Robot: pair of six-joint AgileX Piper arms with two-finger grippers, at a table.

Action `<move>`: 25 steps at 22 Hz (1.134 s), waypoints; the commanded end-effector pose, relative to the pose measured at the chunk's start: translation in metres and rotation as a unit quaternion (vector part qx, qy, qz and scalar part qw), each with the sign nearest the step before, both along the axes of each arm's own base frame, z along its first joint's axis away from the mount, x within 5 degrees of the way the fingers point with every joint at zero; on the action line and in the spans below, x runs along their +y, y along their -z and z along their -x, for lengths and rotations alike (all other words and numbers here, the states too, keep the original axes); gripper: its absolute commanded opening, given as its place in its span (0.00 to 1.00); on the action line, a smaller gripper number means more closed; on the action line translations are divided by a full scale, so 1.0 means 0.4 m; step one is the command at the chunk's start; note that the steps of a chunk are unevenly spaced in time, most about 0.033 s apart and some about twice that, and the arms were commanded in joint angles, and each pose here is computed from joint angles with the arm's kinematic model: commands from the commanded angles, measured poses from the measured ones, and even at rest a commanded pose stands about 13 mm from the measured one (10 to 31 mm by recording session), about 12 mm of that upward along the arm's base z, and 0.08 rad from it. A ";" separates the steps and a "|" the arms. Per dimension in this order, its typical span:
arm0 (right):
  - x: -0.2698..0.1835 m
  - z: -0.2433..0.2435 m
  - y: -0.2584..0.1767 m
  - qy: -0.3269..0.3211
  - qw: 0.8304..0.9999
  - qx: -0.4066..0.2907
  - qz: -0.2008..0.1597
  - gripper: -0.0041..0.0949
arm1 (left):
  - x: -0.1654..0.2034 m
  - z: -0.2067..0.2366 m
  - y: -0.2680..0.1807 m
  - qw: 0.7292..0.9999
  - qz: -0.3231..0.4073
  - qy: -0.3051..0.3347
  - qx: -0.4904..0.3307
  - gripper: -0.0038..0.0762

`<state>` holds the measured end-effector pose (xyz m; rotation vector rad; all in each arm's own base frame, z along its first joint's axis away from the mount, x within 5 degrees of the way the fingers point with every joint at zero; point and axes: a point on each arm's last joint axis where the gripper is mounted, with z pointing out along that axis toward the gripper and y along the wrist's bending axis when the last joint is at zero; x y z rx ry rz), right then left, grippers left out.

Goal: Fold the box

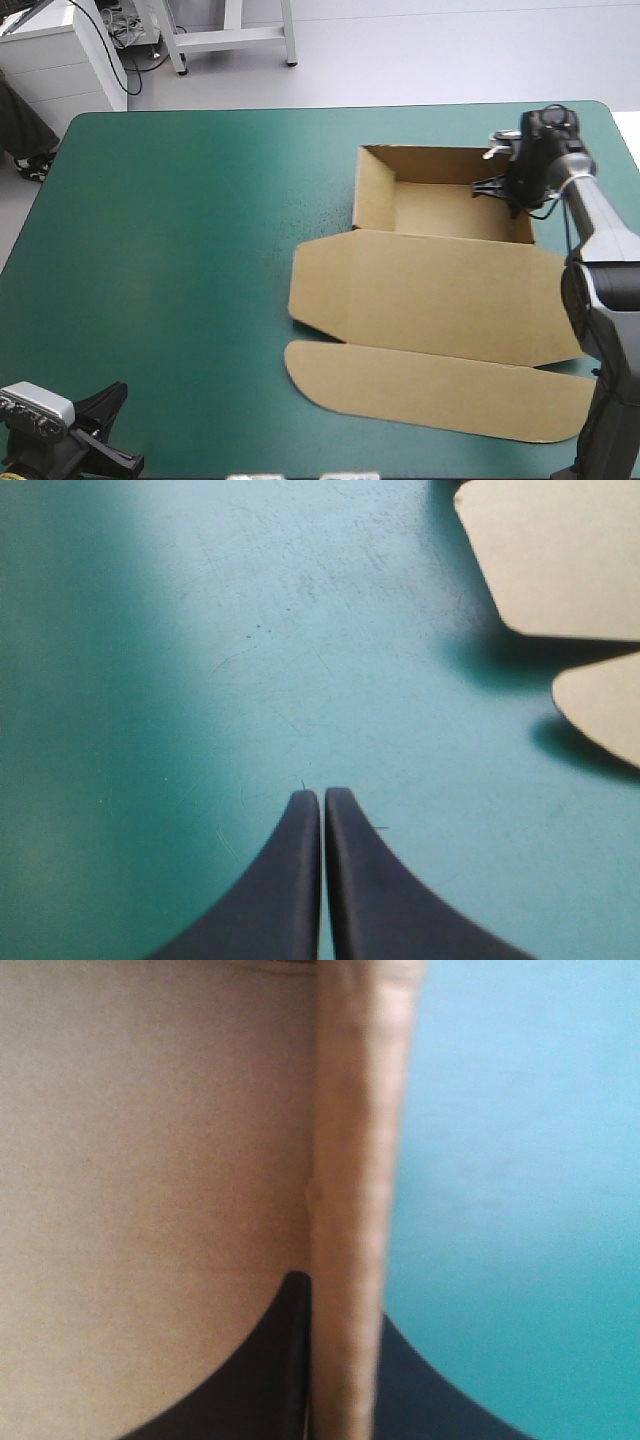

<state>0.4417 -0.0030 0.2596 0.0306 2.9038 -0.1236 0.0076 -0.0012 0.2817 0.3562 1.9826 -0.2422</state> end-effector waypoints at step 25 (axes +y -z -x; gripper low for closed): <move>-0.505 0.200 -0.195 0.152 0.984 -0.057 0.078 0.49 | -0.003 -0.006 -0.032 0.999 0.018 0.001 -0.035 0.04</move>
